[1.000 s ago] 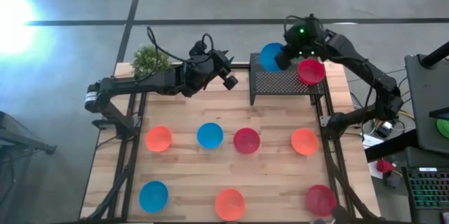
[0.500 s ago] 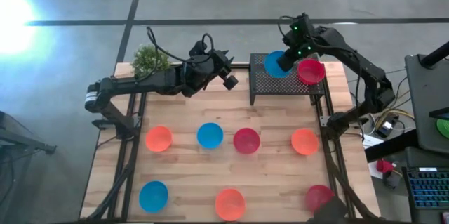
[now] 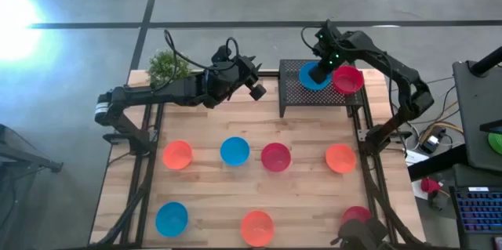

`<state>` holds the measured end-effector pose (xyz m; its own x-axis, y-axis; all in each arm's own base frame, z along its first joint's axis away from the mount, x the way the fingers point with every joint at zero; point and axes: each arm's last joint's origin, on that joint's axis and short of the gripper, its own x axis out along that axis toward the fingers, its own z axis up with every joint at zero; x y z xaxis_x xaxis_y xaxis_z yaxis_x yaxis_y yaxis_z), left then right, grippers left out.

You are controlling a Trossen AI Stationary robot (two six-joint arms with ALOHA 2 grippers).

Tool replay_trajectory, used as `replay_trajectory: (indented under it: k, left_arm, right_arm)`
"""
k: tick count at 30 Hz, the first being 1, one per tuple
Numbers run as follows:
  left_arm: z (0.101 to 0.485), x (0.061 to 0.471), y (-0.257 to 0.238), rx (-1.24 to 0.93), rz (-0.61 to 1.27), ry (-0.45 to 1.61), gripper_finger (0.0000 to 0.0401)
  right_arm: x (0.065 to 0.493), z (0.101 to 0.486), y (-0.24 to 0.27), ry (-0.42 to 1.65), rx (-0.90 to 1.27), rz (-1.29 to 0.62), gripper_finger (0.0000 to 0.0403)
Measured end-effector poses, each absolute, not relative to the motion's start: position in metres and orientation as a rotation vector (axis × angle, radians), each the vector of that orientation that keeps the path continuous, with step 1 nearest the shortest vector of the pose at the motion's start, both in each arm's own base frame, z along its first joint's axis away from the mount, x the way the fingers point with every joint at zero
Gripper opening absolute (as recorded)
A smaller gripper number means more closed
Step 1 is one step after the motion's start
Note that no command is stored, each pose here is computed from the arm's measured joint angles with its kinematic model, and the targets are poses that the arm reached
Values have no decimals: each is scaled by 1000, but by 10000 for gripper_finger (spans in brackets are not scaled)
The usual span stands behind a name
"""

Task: Pick & Place Mini bowls
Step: Put the top blue bowl on the shelf

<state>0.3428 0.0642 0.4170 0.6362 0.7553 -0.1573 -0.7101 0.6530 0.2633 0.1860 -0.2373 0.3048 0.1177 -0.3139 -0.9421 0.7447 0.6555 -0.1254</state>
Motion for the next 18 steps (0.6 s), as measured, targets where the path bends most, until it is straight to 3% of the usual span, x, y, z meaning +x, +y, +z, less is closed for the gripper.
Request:
replay_trajectory:
  k: [18]
  left_arm:
    - [417,343,64,184,842,264,126]
  right_arm:
    - [181,308,-234,1253,417,-863,9]
